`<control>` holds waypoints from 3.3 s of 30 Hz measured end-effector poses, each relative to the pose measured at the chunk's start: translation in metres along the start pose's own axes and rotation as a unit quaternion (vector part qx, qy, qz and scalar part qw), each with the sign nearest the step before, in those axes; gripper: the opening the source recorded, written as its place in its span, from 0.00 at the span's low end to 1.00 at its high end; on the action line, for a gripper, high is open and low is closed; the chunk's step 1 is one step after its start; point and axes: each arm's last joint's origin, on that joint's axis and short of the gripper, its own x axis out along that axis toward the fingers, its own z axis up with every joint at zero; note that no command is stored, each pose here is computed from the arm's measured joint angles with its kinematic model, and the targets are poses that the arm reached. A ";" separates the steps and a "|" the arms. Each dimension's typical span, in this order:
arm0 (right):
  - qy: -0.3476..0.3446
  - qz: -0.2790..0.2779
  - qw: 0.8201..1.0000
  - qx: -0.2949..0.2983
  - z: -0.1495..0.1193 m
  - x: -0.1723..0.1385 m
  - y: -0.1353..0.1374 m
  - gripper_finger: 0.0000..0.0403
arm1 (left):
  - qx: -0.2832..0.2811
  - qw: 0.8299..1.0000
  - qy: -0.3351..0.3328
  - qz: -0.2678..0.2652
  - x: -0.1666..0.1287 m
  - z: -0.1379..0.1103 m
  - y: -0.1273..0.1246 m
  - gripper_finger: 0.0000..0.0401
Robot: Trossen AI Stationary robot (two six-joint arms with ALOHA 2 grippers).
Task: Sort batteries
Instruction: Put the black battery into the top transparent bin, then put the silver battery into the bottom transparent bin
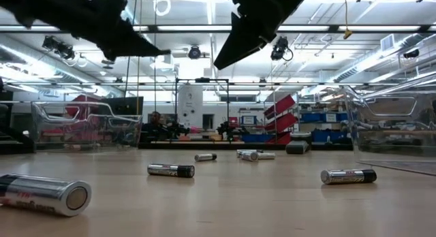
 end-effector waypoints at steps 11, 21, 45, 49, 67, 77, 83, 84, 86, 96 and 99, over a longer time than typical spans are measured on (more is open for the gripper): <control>0.006 -0.013 1.000 0.007 -0.003 0.001 0.000 0.25 | 0.023 0.958 0.226 0.174 -0.042 0.038 0.034 0.04; 0.003 -0.017 1.000 0.013 -0.001 0.003 -0.005 0.25 | -0.046 0.911 0.358 0.199 -0.063 0.034 0.053 0.04; -0.007 -0.017 1.000 0.018 0.001 0.004 -0.005 0.25 | -0.086 0.852 0.475 0.204 -0.057 0.007 0.074 0.04; -0.007 -0.017 1.000 0.021 0.001 0.004 -0.005 0.25 | -0.088 0.850 0.475 0.208 -0.057 0.007 0.075 0.04; -0.007 -0.017 1.000 0.022 0.001 0.004 -0.005 0.25 | -0.089 0.850 0.475 0.209 -0.056 0.007 0.075 0.07; -0.007 -0.017 1.000 0.022 0.001 0.004 -0.005 0.25 | -0.064 0.861 0.460 0.208 -0.054 0.008 0.076 0.09; -0.007 -0.017 1.000 0.022 0.001 0.003 -0.005 0.25 | -0.061 0.861 0.458 0.212 -0.054 0.008 0.076 0.18; -0.007 -0.017 1.000 0.022 0.001 0.004 -0.005 0.25 | -0.061 0.861 0.458 0.212 -0.054 0.008 0.076 0.19; -0.007 -0.017 1.000 0.022 0.001 0.004 -0.005 0.25 | -0.061 0.861 0.457 0.212 -0.054 0.008 0.076 0.22; -0.007 -0.017 1.000 0.022 0.001 0.004 -0.005 0.25 | -0.045 0.886 0.410 0.211 -0.045 0.014 0.075 0.27; -0.007 -0.017 1.000 0.024 0.001 0.004 -0.005 0.25 | -0.033 0.915 0.360 0.181 -0.035 0.022 0.072 0.28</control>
